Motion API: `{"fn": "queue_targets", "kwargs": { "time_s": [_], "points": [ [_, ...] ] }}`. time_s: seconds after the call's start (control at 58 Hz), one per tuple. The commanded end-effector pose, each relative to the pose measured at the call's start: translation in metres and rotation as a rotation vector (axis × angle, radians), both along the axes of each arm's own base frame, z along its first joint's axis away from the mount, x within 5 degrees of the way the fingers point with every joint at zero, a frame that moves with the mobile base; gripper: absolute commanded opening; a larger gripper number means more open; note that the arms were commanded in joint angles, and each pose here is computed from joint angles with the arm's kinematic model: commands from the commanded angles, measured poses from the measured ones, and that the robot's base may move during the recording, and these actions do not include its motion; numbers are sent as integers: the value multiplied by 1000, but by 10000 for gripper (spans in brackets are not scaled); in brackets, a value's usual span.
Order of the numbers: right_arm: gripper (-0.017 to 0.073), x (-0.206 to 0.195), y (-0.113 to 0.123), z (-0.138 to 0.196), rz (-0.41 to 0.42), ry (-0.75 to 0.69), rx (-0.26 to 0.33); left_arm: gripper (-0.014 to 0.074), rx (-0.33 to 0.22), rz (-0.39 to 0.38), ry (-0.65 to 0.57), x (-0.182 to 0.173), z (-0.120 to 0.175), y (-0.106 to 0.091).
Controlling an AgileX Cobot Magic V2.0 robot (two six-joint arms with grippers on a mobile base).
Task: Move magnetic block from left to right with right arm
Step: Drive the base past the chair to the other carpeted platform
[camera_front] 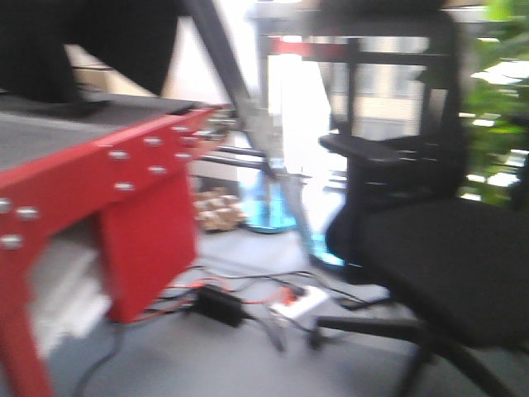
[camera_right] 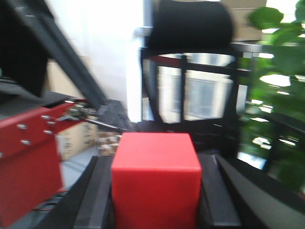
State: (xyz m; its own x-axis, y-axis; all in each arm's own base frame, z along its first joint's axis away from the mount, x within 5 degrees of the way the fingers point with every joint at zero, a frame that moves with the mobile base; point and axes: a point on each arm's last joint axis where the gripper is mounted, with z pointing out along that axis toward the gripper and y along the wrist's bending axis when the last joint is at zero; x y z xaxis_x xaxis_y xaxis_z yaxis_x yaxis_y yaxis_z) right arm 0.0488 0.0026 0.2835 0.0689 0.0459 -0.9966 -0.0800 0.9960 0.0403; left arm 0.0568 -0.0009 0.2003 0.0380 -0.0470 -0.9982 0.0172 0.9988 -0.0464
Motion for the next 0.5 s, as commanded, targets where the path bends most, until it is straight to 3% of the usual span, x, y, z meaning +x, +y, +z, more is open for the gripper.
{"fn": "queue_targets", "kwargs": {
  "time_s": [0.0,0.482],
  "points": [
    [244,-2,1,17,4,-106,-14,-126,-12,4,-87,-1,6,0],
    [244,-2,1,17,4,-106,-14,-126,-12,4,-87,-1,6,0]
  ]
}}
